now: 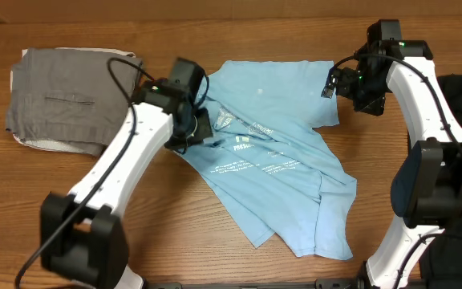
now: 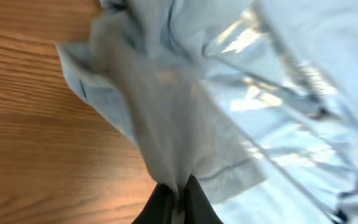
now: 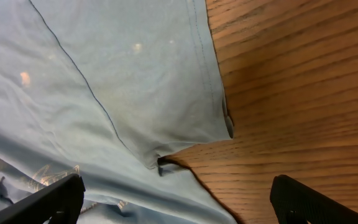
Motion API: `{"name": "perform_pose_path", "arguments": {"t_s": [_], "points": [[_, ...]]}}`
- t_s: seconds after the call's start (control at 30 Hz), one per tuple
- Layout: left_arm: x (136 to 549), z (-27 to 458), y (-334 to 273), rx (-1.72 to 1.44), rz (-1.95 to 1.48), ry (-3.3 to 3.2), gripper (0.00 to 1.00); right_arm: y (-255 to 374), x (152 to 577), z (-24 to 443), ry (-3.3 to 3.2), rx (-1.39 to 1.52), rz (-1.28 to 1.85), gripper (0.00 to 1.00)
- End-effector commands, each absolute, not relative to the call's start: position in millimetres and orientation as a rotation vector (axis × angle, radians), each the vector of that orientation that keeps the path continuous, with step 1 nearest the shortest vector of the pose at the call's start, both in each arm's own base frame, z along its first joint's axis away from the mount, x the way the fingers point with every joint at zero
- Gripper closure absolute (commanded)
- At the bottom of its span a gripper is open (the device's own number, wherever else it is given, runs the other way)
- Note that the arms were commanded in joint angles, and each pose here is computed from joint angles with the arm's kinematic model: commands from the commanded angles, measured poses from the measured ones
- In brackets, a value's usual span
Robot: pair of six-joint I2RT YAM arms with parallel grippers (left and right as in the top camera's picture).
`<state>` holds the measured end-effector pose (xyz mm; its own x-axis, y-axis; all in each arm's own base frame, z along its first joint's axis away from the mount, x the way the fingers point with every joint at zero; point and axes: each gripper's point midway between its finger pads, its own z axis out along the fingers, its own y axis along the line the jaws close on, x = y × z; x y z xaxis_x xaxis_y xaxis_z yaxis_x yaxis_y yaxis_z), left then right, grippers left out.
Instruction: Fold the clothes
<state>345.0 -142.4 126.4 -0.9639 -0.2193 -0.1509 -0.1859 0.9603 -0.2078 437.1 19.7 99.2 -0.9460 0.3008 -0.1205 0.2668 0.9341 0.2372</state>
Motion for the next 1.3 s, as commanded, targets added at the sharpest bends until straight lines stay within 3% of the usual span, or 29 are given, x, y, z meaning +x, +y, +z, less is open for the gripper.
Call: {"name": "perform_pose_path", "arguments": {"t_s": [0.0, 0.3, 0.47, 0.57, 0.7, 0.8, 0.87, 0.9, 0.97, 1.13, 1.27], "points": [[346.1, 154.6, -144.5, -0.263, -0.329, 2.883, 0.96, 18.9, 442.2, 115.3, 2.891, 0.425, 0.338, 0.0], [355.2, 172.0, -147.0, -0.257, -0.355, 2.834, 0.96, 19.1, 442.3, 115.4, 2.89, 0.425, 0.341, 0.0], [369.0, 204.7, -151.7, -0.244, -0.393, 2.754, 0.96, 40.6, 411.0, 116.1, 3.008, 0.454, 0.521, 0.0], [374.9, 213.1, -147.0, -0.251, -0.357, 2.721, 0.95, 41.6, 385.0, 115.0, 3.112, 0.498, 0.517, 0.1], [379.3, 212.6, -134.2, -0.273, -0.257, 2.698, 0.93, 48.8, 355.7, 119.6, 3.228, 0.477, 0.549, 0.13], [381.1, 212.4, -126.3, -0.288, -0.198, 2.686, 0.92, 65.1, 337.2, 127.6, 3.293, 0.376, 0.673, 0.27], [382.6, 212.4, -120.9, -0.303, -0.178, 2.68, 0.91, 74.0, 325.9, 131.2, 3.333, 0.339, 0.722, 0.52], [383.4, 212.3, -117.9, -0.313, -0.174, 2.679, 0.91, 77.7, 319.7, 130.6, 3.36, 0.331, 0.72, 0.8], [384.6, 212.0, -110.5, -0.335, -0.155, 2.676, 0.91, 82.8, 311.6, 126.3, 3.397, 0.314, 0.712, 0.96], [379.1, 207.3, -90.6, -0.387, -0.086, 2.704, 0.92, 98.5, 283.1, 97.6, 3.508, 0.277, 0.694, 0.96], [366.9, 201.2, -71.5, -0.379, 0.056, 2.746, 0.92, 80.4, 250.7, 44.6, 3.605, 0.543, 0.387, 0.96]]}}
